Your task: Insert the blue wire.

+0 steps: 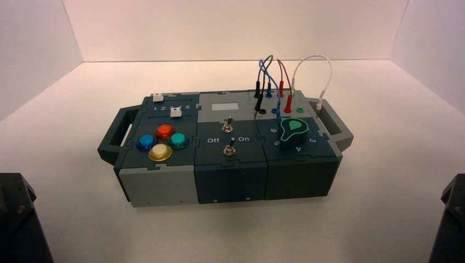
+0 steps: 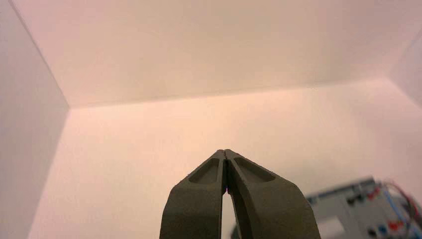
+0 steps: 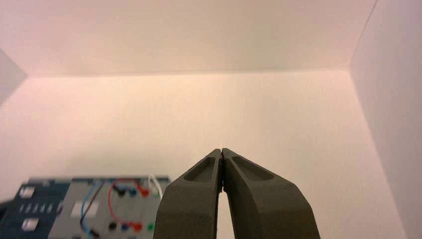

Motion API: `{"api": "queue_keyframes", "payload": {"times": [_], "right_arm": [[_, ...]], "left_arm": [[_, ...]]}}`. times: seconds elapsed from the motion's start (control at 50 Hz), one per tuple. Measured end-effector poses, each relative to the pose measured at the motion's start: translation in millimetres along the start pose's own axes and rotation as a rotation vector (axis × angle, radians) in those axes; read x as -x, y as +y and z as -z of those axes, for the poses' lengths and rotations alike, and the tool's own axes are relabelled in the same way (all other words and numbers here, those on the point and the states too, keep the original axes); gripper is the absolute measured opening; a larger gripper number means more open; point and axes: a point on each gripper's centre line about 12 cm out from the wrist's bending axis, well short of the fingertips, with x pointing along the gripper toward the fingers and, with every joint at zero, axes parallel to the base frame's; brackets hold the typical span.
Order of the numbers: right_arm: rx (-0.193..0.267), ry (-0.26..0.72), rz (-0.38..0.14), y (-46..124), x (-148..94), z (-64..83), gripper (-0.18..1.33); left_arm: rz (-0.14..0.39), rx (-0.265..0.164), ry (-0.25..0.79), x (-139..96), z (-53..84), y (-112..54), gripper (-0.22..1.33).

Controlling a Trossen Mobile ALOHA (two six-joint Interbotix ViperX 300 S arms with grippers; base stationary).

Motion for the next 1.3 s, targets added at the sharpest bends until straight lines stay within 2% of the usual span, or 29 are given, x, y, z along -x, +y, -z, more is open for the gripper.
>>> {"api": "queue_keyframes", "payload": {"times": [0.02, 0.06, 0.16, 0.2, 0.28, 0.38, 0.4, 0.42, 0.46, 0.6, 0.64, 0.66, 0.8, 0.9, 1.3], "right_arm": [[0.001, 0.026, -0.013, 2.5, -1, 2.6, -0.14], [0.006, 0.058, -0.034, 6.5, -2, 5.9, -0.14], [0.035, 0.190, -0.127, 26.0, -7, 17.0, -0.14], [0.035, 0.195, -0.131, 27.0, -7, 16.8, -0.14], [0.080, 0.325, -0.212, 46.7, -11, 24.7, -0.13], [0.130, 0.414, -0.262, 62.4, -16, 29.3, 0.04], [0.158, 0.452, -0.283, 69.8, -19, 32.9, 0.17], [0.160, 0.457, -0.285, 70.3, -20, 33.6, 0.18], [0.184, 0.485, -0.303, 77.2, -23, 35.5, 0.29], [0.214, 0.532, -0.324, 86.7, -27, 39.7, 0.54], [0.226, 0.578, -0.336, 92.1, -30, 43.5, 0.87], [0.231, 0.610, -0.335, 93.4, -32, 46.2, 0.93], [0.253, 0.708, -0.327, 98.5, -42, 52.8, 0.92], [0.264, 0.743, -0.325, 102.1, -48, 56.8, 0.92], [0.292, 0.885, -0.309, 118.9, -80, 72.5, 0.92]], "left_arm": [[0.003, -0.001, 0.006, 0, 0.3, -0.5, -0.16], [0.026, -0.018, 0.081, -2, 9.4, -5.0, -0.16], [0.078, -0.055, 0.179, -5, 20.6, -16.0, -0.16], [0.089, -0.062, 0.195, -6, 22.9, -18.3, -0.16], [0.130, -0.093, 0.242, -4, 29.0, -27.3, -0.16], [0.166, -0.120, 0.266, -2, 33.0, -35.0, -0.16], [0.168, -0.120, 0.267, -2, 33.1, -35.6, -0.16], [0.172, -0.125, 0.270, -2, 34.0, -36.4, -0.16], [0.183, -0.133, 0.275, -2, 35.2, -38.8, -0.16], [0.195, -0.142, 0.294, -4, 39.8, -41.4, -0.16], [0.204, -0.150, 0.304, -4, 42.8, -43.4, -0.16], [0.208, -0.154, 0.310, -5, 44.9, -44.3, -0.16], [0.233, -0.176, 0.361, -11, 54.4, -50.7, -0.16], [0.240, -0.185, 0.379, -14, 58.2, -53.0, -0.16], [0.256, -0.202, 0.403, -22, 63.3, -59.1, -0.16]]}}
